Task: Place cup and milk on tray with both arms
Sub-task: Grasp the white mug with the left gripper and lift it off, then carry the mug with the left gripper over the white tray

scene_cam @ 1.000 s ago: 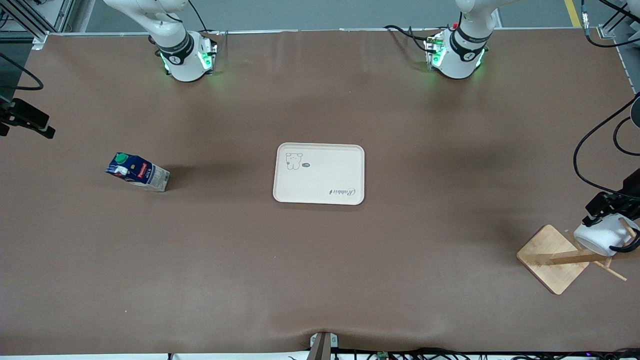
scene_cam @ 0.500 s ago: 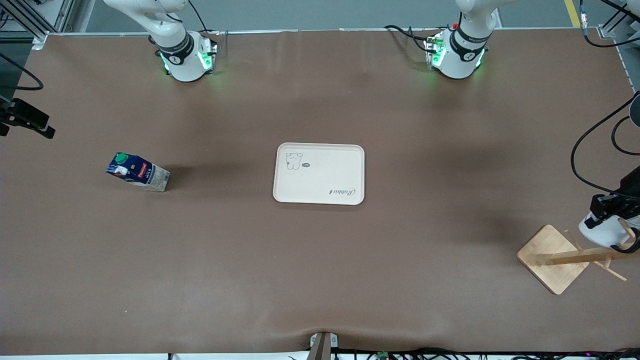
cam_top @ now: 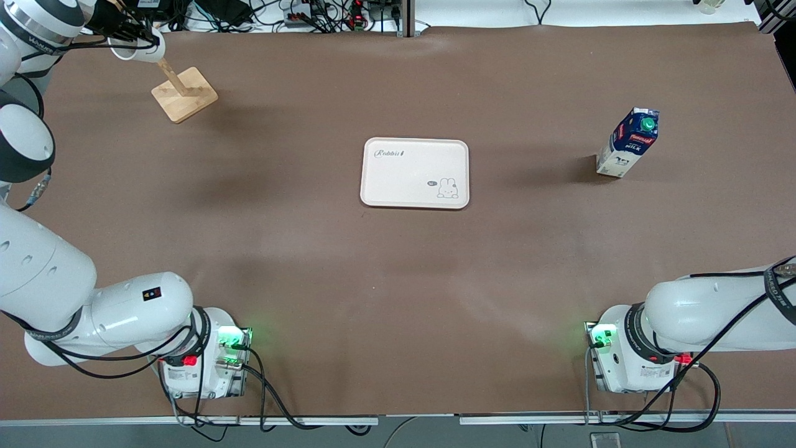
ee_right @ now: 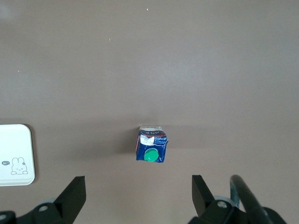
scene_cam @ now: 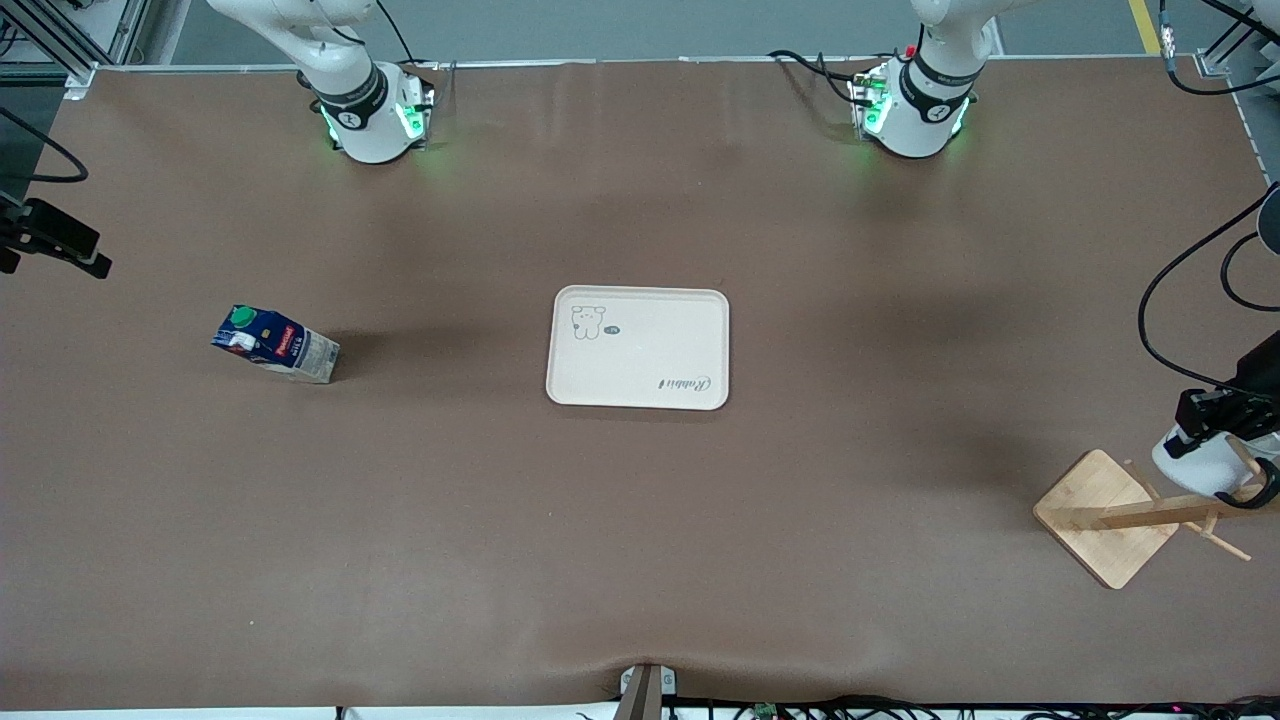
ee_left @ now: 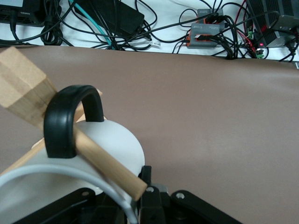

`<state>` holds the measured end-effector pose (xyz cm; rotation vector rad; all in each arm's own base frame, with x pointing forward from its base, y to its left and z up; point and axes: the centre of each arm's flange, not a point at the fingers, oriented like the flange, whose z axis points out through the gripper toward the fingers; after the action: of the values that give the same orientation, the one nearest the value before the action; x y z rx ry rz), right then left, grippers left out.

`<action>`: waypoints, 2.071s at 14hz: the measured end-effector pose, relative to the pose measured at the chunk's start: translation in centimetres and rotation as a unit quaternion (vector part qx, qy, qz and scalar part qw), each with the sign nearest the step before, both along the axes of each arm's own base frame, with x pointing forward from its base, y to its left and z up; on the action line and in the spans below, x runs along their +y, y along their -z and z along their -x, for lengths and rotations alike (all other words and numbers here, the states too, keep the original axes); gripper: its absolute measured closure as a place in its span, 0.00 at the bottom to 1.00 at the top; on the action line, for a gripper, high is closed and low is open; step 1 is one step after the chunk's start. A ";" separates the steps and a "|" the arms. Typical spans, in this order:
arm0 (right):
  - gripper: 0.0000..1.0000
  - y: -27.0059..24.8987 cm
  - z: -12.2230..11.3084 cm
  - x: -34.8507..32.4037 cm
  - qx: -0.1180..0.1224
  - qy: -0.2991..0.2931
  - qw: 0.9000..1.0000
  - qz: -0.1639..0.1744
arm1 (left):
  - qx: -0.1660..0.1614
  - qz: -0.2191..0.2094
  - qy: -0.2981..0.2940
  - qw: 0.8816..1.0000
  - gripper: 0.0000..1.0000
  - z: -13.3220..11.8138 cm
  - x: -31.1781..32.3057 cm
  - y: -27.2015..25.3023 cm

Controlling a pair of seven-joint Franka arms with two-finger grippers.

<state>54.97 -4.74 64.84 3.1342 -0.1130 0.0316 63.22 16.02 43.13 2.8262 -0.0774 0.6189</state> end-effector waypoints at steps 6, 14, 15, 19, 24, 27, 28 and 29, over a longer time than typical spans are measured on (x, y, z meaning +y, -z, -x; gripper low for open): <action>0.00 0.1 0.0 0.0 0.001 0.000 1.000 0.000 | 0.040 0.027 0.031 0.998 0.94 1.6 -1.2 -2.1; 0.00 0.1 -0.1 0.0 0.001 0.000 1.000 0.000 | 0.059 0.059 -0.007 0.996 0.94 2.2 -4.4 -5.6; 0.00 0.1 -0.1 0.0 0.001 0.000 1.000 0.000 | 0.063 0.065 -0.016 0.996 0.94 2.0 -5.1 -5.8; 0.00 0.1 -0.1 0.0 0.001 0.000 1.000 0.000 | 0.088 0.031 -0.031 0.995 0.94 1.0 -10.7 -6.9; 0.00 0.4 -0.2 -0.1 0.004 0.001 1.000 0.000 | 0.102 -0.051 0.016 0.993 0.94 1.1 -22.3 -8.3; 0.00 0.5 -0.3 -0.1 0.006 0.001 1.000 0.000 | 0.121 -0.094 0.090 0.984 0.94 1.7 -29.4 -6.0; 0.00 0.7 -0.3 -0.1 0.008 0.001 1.000 -0.001 | 0.135 -0.101 0.111 0.979 0.94 2.2 -32.8 -4.5; 0.00 0.9 -0.4 -0.1 0.010 0.001 1.000 -0.001 | 0.151 -0.101 0.117 0.976 0.94 2.9 -36.3 -3.0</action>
<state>55.33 -4.86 63.98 3.1352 -0.1152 0.0002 60.34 -20.24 46.13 3.0052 -0.4330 0.1322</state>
